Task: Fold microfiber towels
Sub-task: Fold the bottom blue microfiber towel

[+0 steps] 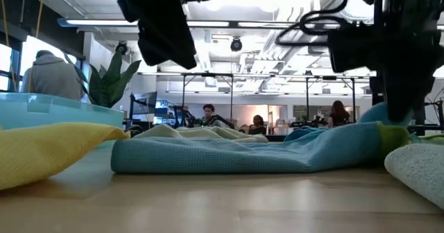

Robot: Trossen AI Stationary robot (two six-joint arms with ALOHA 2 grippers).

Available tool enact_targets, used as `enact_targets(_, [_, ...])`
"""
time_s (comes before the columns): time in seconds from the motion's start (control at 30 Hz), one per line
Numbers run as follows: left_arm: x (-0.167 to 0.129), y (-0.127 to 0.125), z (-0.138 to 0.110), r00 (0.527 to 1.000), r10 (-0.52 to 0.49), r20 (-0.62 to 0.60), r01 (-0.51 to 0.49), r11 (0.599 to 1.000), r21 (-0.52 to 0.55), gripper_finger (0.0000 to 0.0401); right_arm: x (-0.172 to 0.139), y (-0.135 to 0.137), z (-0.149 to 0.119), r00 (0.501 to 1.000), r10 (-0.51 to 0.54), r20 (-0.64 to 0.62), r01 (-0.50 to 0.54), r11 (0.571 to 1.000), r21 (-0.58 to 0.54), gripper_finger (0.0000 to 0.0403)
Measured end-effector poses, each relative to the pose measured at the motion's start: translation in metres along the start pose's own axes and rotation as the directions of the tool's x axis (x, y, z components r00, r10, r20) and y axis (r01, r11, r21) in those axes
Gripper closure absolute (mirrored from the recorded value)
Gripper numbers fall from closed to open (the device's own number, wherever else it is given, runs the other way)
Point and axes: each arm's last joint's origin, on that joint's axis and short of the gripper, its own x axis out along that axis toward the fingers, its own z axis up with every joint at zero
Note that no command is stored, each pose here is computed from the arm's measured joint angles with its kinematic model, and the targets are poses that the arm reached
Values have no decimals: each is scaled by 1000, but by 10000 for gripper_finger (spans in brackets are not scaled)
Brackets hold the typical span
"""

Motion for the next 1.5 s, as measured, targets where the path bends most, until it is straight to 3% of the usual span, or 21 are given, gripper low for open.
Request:
enact_targets(0.23, [10,-9,-5,999,29,29,-30,999,35,267,-16,4,-1,999,46,29,-44,997,-60,296])
enact_targets(0.4, [28,-20,-12,999,0,39,-6,988,153,229,-35,10,-3,991,98,88,-85,987,-140,252])
enact_targets(0.53, [47,-29,-23,999,26,48,-37,967,250,214,-41,15,-9,983,76,167,-27,959,-281,248])
enact_targets(0.63, [57,-32,-30,995,75,66,-89,962,258,213,-40,18,-13,976,50,214,31,933,-360,247])
enact_targets(0.73, [66,-35,-36,997,65,53,-76,964,256,215,-37,21,-14,962,27,272,88,911,-402,247])
enact_targets(0.87, [81,-40,-49,997,76,22,-79,961,265,216,-37,21,-15,948,0,318,140,898,-416,247])
enact_targets(1.07, [91,-37,-62,967,249,55,-254,931,263,217,-37,22,-14,944,3,329,141,899,-414,247])
enact_targets(1.2, [92,-34,-64,959,281,44,-283,929,239,217,-37,22,-14,944,7,330,138,899,-415,247])
enact_targets(1.5, [91,-17,-62,944,326,-53,-310,930,200,223,-37,25,-13,941,43,335,158,820,-549,247])
